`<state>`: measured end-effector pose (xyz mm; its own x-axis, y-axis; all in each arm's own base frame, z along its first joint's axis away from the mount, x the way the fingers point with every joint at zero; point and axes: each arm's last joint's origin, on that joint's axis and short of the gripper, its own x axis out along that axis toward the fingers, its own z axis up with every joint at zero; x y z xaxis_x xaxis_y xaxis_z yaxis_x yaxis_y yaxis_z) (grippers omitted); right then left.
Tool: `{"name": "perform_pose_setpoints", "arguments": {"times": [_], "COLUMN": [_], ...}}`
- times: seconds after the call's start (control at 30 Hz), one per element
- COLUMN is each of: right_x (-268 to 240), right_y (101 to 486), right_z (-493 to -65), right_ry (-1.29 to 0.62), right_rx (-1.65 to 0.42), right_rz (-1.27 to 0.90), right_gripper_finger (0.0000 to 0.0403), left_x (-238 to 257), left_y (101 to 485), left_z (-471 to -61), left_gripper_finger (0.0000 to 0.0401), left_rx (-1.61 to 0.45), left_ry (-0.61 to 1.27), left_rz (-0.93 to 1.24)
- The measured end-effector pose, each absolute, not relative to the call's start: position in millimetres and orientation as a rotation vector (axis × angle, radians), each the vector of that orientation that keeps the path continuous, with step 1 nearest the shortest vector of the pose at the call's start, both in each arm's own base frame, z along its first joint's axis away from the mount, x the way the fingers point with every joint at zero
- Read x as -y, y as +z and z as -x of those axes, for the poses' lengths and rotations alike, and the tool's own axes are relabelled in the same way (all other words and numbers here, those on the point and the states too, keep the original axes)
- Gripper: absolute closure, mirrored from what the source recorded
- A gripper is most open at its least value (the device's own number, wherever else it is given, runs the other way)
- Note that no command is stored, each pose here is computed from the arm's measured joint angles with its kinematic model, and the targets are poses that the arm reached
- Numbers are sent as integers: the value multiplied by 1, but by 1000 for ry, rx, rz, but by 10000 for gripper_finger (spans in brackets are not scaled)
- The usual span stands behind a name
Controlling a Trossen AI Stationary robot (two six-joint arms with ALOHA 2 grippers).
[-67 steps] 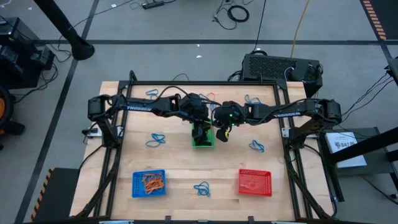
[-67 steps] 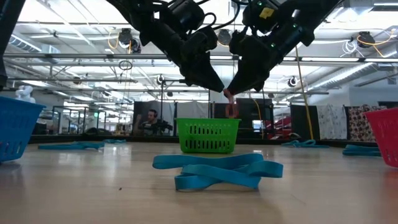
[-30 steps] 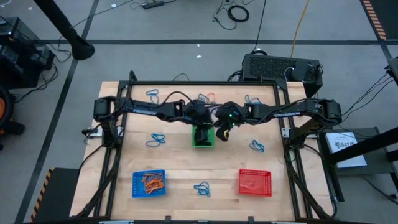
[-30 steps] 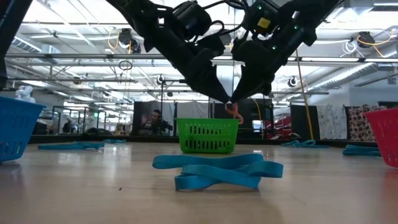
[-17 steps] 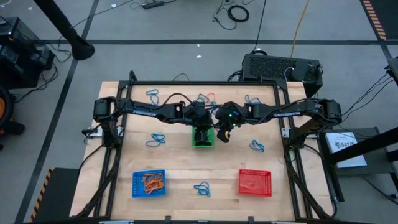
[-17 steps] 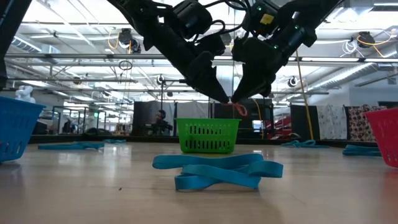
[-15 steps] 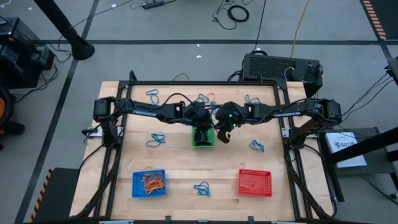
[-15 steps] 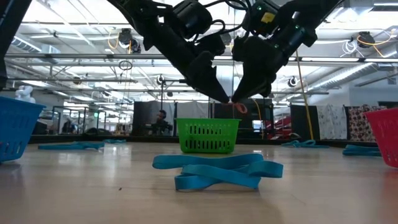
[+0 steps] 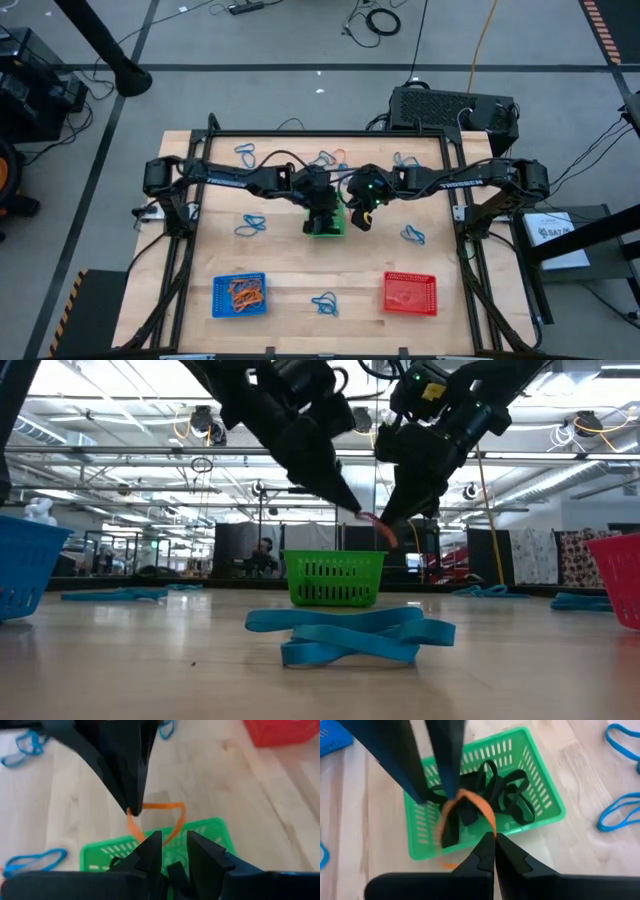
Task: Sort rubber bands into baskets
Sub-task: Put the orange rubber band into the blue bin
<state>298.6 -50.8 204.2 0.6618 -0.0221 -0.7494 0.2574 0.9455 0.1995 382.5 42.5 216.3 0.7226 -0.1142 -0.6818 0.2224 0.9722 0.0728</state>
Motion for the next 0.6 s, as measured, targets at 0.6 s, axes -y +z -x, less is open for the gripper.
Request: {"name": "perform_pose_setpoints", "arguments": {"times": [0.6], "right_x": [51], "right_y": [206], "right_z": [-300], "right_ry": [-168], "right_rx": [-811], "right_rz": [-283], "right_gripper_finger": [403], "left_x": [-44], "left_y": [203], "left_z": [-395], "left_gripper_finger": [302], "left_rx": [-705], "left_ry": [-123], "left_rz": [-104]}}
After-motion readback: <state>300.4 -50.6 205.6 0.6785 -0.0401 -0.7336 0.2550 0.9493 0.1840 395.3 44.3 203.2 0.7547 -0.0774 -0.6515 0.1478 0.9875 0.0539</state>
